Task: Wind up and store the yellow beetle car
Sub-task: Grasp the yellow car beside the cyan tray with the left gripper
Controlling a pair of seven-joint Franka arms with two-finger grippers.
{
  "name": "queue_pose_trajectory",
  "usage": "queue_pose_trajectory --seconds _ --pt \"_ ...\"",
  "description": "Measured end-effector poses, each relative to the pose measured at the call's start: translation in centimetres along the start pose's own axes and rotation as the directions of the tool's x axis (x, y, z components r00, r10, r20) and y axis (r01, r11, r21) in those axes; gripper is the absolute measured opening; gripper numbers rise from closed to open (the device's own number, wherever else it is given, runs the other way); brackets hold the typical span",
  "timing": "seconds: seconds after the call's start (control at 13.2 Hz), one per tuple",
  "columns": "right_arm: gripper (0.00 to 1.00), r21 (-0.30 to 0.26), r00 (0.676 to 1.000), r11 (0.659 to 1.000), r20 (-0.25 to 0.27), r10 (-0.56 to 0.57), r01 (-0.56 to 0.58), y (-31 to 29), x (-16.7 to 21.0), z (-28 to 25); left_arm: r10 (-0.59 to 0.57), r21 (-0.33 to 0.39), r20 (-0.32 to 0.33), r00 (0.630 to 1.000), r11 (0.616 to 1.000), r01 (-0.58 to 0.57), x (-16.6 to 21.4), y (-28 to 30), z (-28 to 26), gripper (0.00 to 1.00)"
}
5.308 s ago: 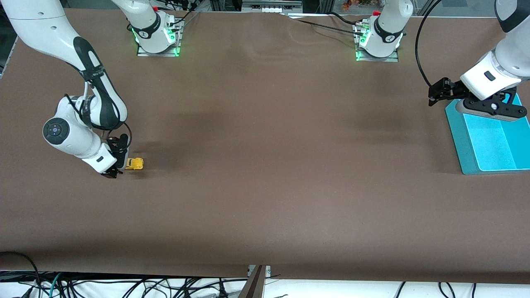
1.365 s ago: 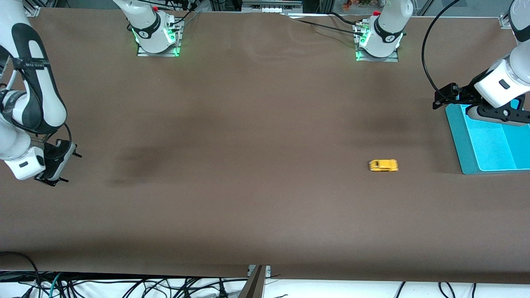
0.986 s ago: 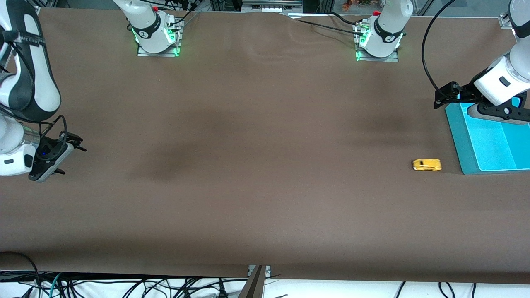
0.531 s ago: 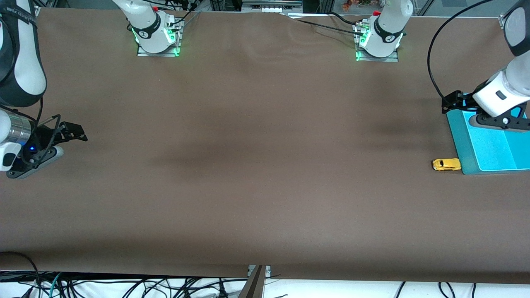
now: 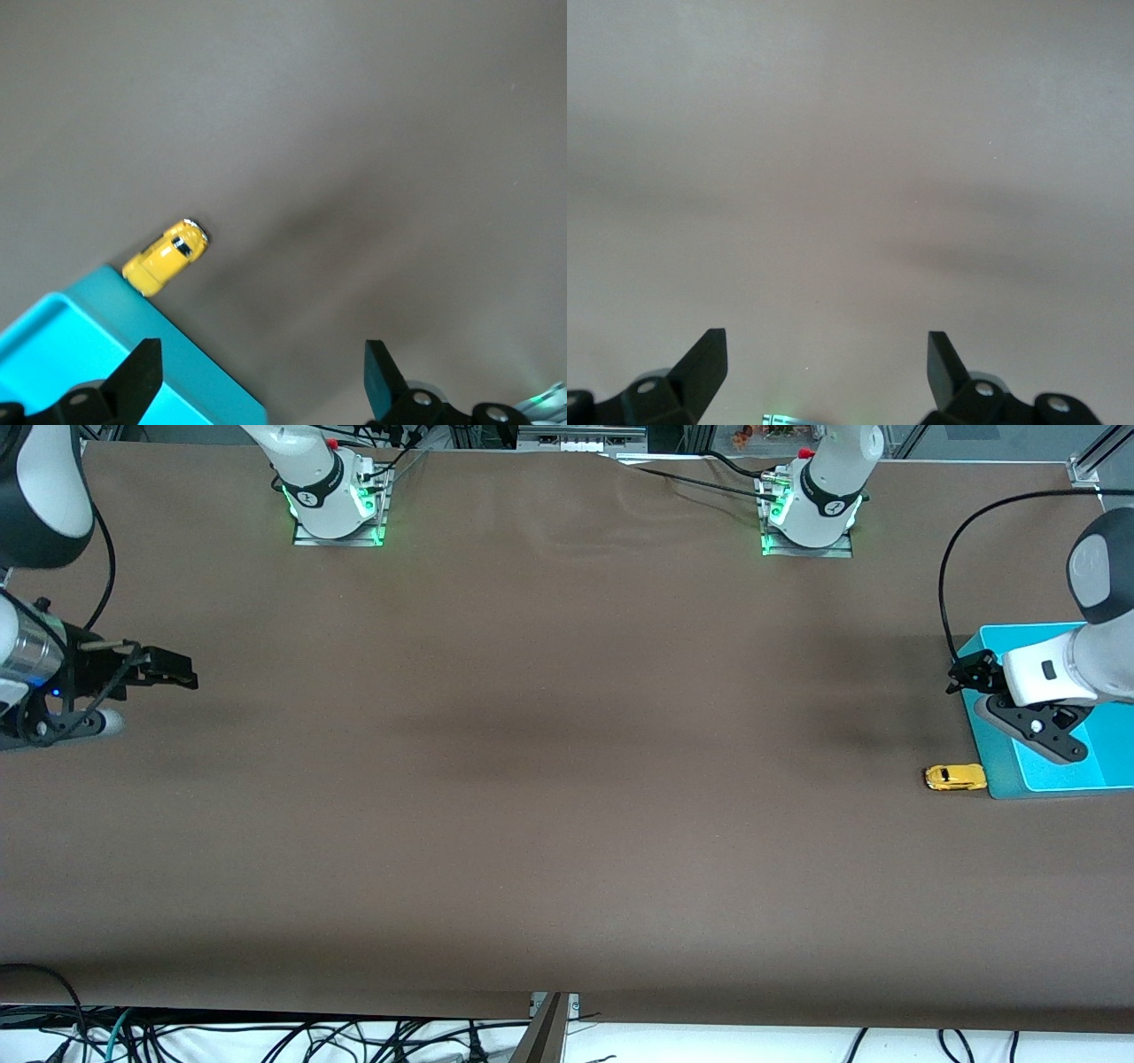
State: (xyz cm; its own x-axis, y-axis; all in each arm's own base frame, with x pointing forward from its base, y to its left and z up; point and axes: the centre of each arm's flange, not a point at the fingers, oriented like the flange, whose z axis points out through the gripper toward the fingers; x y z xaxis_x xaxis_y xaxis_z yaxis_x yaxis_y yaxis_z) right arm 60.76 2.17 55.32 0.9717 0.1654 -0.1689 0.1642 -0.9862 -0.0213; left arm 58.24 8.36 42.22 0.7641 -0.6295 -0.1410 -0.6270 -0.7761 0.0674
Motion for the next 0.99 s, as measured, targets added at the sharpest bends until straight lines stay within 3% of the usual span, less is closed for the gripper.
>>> queue_pose_trajectory --seconds 0.3,0.61,0.99 --pt "1.00 -0.026 1.000 1.000 -0.026 0.005 -0.006 -1.4 -1.0 -1.8 0.263 0.020 -0.029 0.964 0.965 -0.262 -1.2 -3.1 5.5 1.00" --pt "1.00 -0.037 0.998 0.999 -0.056 0.022 -0.024 -0.8 -1.9 -3.2 0.498 0.072 0.021 0.867 0.864 -0.498 -1.6 -4.8 11.8 1.00" --pt "1.00 -0.051 0.992 0.995 -0.099 0.081 -0.086 2.0 -3.8 -5.4 0.627 0.103 0.046 0.778 0.771 -0.628 -1.8 -7.2 18.0 1.00"
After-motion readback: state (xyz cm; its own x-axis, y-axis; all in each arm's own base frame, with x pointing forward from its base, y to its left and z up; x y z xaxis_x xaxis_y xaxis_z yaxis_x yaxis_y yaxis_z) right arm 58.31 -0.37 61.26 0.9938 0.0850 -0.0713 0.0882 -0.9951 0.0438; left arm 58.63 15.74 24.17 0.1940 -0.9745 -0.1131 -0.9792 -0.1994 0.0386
